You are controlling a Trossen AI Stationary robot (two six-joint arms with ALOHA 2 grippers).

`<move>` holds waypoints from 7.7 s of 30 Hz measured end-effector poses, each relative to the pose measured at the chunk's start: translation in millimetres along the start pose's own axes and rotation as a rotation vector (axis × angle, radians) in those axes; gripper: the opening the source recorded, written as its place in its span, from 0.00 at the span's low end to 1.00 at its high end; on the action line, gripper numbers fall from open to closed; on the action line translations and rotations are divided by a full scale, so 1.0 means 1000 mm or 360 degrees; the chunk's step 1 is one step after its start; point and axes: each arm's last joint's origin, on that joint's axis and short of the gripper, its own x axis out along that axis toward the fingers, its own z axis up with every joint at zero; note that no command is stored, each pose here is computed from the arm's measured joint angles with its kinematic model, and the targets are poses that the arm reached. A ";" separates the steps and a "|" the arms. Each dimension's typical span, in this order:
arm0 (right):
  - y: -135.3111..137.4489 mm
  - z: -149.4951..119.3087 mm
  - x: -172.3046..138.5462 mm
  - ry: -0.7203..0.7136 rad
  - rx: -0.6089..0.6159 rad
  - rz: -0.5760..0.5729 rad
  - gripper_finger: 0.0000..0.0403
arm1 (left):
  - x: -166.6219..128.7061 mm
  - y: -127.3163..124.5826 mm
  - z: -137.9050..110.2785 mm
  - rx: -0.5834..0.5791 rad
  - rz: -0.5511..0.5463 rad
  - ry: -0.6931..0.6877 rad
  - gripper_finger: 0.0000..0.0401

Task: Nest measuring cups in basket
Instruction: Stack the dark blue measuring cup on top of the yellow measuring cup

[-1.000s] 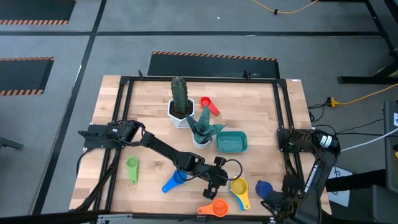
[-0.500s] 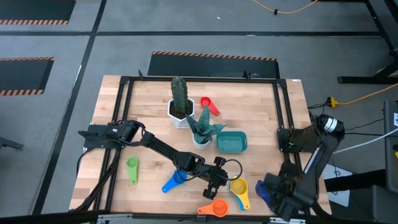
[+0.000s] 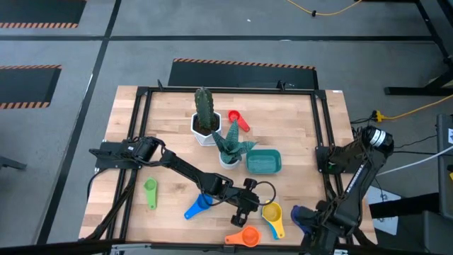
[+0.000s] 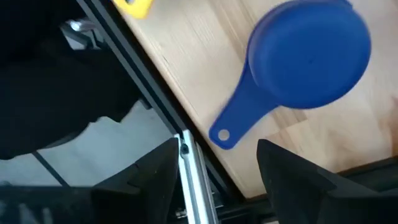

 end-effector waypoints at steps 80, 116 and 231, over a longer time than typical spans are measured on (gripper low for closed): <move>0.009 -0.011 0.092 0.0141 0.0143 -0.0334 0.55 | 0.000 0.000 0.000 -0.0005 0.0000 0.0000 0.14; 0.008 -0.011 0.094 0.0112 0.0115 -0.0333 0.33 | 0.000 0.000 0.000 -0.0003 0.0000 0.0000 0.14; 0.052 0.015 0.029 -0.0749 -0.0324 0.0374 0.04 | -0.042 0.003 0.030 -0.0016 -0.0018 -0.0055 0.14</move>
